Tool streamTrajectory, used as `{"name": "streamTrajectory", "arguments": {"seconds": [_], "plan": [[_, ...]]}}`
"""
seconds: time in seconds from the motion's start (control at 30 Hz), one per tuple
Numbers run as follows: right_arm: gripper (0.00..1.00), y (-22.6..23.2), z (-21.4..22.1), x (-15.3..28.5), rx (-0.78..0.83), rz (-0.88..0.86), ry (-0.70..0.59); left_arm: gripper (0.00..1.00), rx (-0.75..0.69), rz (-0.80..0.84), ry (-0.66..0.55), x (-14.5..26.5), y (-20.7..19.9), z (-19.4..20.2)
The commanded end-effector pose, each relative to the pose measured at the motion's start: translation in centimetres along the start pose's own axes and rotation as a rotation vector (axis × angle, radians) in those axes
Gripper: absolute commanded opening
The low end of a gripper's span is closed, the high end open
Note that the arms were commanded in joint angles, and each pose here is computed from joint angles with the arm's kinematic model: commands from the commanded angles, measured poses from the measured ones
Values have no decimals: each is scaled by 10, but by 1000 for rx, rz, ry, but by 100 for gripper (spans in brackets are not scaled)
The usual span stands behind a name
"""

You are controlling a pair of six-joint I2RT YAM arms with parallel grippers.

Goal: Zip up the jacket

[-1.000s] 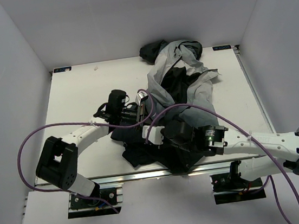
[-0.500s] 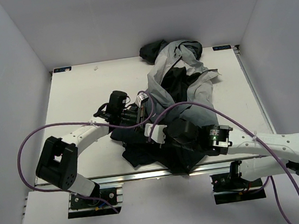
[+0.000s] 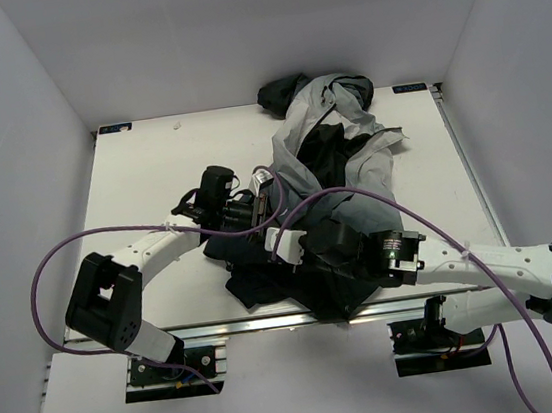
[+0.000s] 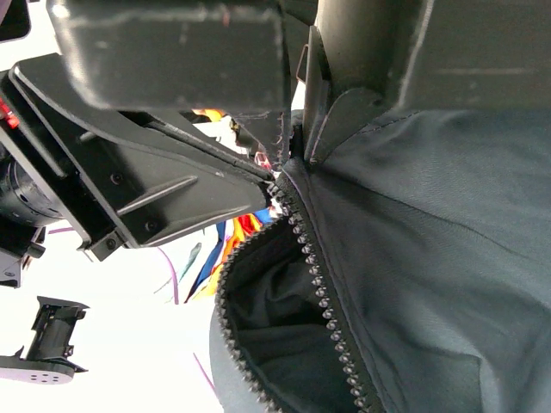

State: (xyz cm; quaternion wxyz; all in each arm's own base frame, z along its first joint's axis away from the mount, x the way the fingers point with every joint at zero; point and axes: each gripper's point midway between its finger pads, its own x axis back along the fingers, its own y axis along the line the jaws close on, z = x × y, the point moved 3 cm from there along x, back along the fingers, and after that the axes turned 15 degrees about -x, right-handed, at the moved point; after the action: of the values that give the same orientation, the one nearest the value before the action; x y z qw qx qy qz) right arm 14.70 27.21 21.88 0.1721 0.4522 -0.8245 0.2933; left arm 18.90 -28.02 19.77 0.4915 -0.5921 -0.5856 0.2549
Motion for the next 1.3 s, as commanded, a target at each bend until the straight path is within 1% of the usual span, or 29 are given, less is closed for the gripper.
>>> {"name": "streamTrajectory", "arguments": {"seconds": [0.0,0.03,0.1,0.23,0.33,0.43,0.5,0.63,0.77,0.87,0.9,0.93,0.97,1.0,1.03,1.07,1.1,1.13,1.17,1.2,1.23,1.27], "plan": [[10,-7,-20,1,-29,39,-67,0,-100,24,-30,7,-23,-11],[8,-7,-21,0,-29,40,-68,0,-95,24,-27,6,-22,-10],[0,-9,-22,0,-31,50,-69,0,-95,24,-27,6,-22,-10],[0,-10,-22,0,-37,64,-65,0,-93,22,-23,6,-21,-9],[0,-18,-26,1,-60,115,-75,0,-93,18,-21,6,-21,-9],[0,-31,-34,5,-100,206,-114,0,-92,-8,-20,6,-17,-9],[0,-43,-36,9,-137,297,-125,0,-92,-23,-10,7,-15,-8],[0,-63,-34,12,-177,470,-106,0,-92,-59,-6,8,-12,-7],[0,-66,-35,11,-184,505,-119,0,-96,-82,-2,9,-12,-6],[0,-57,-41,7,-189,422,-139,0,-114,-126,0,12,-11,-8],[0,-54,-47,9,-207,386,-154,26,-158,-139,-5,14,-14,-14],[0,-47,-50,7,-207,327,-158,39,-186,-158,-10,16,-16,-17],[0,-45,-48,8,-212,316,-145,43,-191,-189,-8,18,-16,-17],[0,-47,-48,9,-228,322,-145,43,-227,-245,-27,21,-13,-23],[0,-49,-50,12,-255,324,-150,45,-265,-266,-51,26,-20,-28],[0,-50,-46,13,-257,324,-129,50,-290,-287,-67,28,-22,-31],[0,-54,-46,15,-271,328,-126,58,-313,-315,-88,31,-23,-35],[0,-51,-47,15,-285,295,-129,74,-338,-340,-107,36,-29,-38],[0,-51,-46,15,-293,285,-126,79,-354,-374,-122,40,-30,-41],[0,-51,-46,16,-308,273,-124,80,-391,-404,-133,44,-32,-43],[0,-46,-48,16,-334,227,-125,85,-418,-456,-163,50,-31,-49],[0,-47,-50,18,-352,212,-116,87,-482,-475,-190,57,-39,-51]]}}
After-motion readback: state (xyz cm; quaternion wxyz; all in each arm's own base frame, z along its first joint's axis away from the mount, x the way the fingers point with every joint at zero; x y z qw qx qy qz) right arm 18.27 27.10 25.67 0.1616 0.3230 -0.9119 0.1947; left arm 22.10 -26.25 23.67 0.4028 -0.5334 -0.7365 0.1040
